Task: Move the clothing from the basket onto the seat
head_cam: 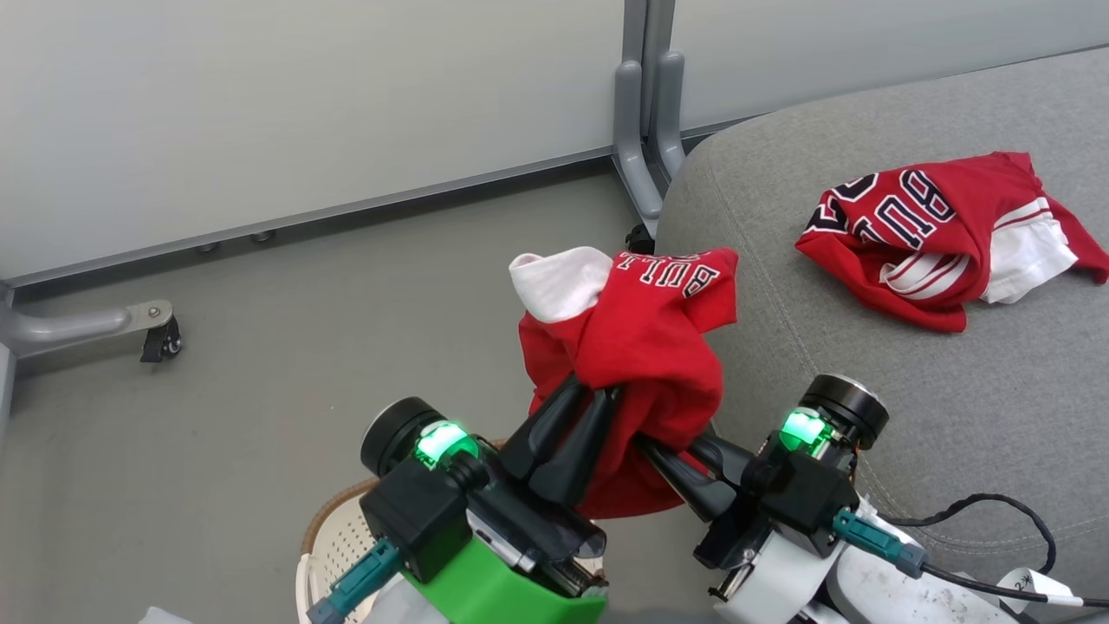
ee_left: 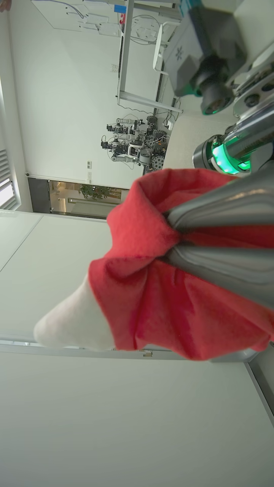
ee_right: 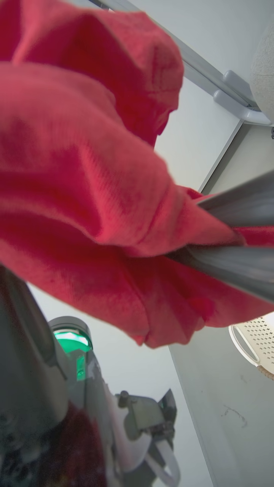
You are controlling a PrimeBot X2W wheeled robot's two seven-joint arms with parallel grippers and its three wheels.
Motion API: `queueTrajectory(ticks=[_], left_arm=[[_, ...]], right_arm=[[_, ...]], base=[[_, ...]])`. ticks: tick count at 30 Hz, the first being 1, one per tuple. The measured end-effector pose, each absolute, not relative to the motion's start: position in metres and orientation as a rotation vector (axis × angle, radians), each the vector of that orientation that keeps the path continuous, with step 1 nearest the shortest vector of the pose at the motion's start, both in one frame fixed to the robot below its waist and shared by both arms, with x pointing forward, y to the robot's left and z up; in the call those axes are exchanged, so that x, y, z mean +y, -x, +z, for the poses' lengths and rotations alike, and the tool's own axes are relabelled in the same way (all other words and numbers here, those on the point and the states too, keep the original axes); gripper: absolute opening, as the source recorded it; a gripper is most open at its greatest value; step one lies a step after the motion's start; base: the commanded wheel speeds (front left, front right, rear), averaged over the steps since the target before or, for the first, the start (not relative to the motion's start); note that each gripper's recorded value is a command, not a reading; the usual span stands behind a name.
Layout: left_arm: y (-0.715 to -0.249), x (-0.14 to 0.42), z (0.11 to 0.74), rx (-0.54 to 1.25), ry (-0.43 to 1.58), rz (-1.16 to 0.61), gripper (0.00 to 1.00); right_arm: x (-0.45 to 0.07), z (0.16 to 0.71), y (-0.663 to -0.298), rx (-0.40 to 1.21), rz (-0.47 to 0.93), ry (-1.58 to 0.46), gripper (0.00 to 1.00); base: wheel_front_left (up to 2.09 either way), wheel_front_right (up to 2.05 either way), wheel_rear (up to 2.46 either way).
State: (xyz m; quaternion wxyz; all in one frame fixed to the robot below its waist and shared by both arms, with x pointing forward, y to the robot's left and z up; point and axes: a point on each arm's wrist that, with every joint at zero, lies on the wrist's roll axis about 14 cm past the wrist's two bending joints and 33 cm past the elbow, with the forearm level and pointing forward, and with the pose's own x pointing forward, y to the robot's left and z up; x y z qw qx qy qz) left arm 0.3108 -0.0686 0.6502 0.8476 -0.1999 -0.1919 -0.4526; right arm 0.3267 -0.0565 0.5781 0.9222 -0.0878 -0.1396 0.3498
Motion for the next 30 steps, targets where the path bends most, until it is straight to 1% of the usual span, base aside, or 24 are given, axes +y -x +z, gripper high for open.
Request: queueTrajectory(ticks=[8,9,10,11,22,30], left_arm=[[-0.313,-0.067,0.647,-0.394,0.421,-0.943,0.0],[-0.314,-0.066,0.645,-0.387,0.419,-0.938,0.36],[-0.315,-0.066,0.643,-0.38,0.414,-0.934,0.85],[-0.315,-0.066,0.641,-0.377,0.411,-0.933,1.0],[-0.319,-0.058,0.626,-0.336,0.387,-0.901,1.0],[-0.336,-0.026,0.582,-0.226,0.316,-0.778,1.0]], right_arm=[[-0.059,0.583,-0.329,-0.301,0.699,0.169,0.0],[-0.061,0.585,-0.33,-0.306,0.688,0.164,0.0],[-0.064,0.587,-0.331,-0.312,0.67,0.152,0.0],[-0.067,0.589,-0.332,-0.316,0.656,0.141,0.0],[-0.095,0.614,-0.338,-0.391,0.523,0.099,0.0],[-0.121,0.636,-0.341,-0.46,0.426,0.12,0.0]], base=[[0.0,0.0,0.0],[0.0,0.0,0.0],[0.0,0.0,0.0],[0.0,0.0,0.0],[0.0,0.0,0.0],[0.0,0.0,0.0]])
